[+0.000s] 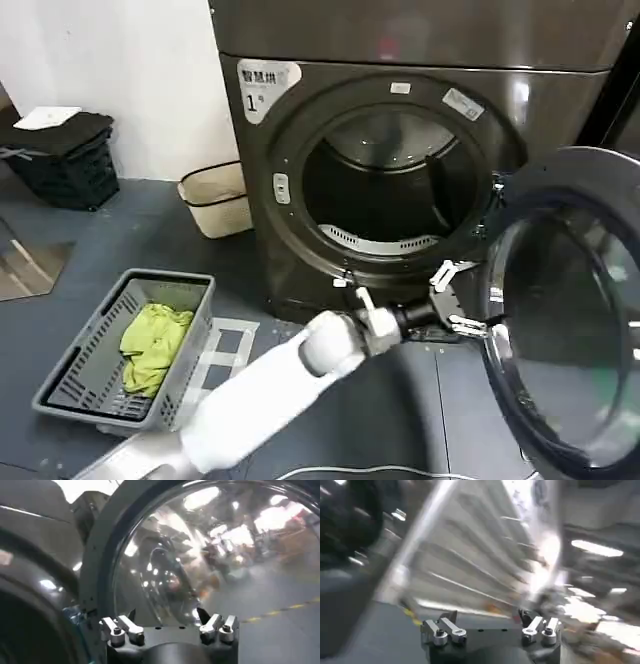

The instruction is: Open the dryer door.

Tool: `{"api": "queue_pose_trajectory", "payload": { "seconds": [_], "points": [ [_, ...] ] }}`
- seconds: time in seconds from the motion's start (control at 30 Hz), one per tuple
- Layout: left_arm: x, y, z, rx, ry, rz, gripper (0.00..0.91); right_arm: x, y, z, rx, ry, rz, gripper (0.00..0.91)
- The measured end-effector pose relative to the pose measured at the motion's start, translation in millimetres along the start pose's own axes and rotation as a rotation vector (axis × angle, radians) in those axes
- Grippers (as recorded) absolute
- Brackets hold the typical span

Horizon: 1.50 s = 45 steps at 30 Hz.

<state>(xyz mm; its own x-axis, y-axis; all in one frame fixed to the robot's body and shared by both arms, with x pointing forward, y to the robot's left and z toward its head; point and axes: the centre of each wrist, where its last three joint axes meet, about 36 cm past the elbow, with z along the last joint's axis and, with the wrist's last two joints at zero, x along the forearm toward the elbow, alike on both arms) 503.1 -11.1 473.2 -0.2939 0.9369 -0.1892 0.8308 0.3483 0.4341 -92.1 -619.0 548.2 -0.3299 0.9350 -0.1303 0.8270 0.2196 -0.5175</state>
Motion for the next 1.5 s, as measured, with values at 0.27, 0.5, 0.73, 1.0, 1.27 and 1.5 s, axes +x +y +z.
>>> {"api": "queue_pose_trajectory", "payload": {
  "seconds": [0.27,0.5,0.73,1.0,1.27,1.5],
  "points": [
    [-58,-7,-6,-0.105,0.010,0.004,0.907,26,-43,22,0.148,0.170,0.318,0.907],
    [-97,-16,-8,-0.129,0.012,0.040,0.907,41,-71,19,0.235,0.185,0.426,0.907],
    [-102,-9,11,-0.127,0.068,0.034,0.907,45,-73,15,0.240,0.175,0.443,0.907],
    [-100,-8,17,-0.114,0.085,0.031,0.907,46,-71,14,0.238,0.167,0.440,0.907],
    [-100,-12,10,-0.100,0.076,0.033,0.907,42,-66,15,0.229,0.163,0.431,0.907],
    [-99,-19,-5,-0.027,0.117,0.098,0.907,41,-60,11,0.190,0.183,0.436,0.907]
  ]
}}
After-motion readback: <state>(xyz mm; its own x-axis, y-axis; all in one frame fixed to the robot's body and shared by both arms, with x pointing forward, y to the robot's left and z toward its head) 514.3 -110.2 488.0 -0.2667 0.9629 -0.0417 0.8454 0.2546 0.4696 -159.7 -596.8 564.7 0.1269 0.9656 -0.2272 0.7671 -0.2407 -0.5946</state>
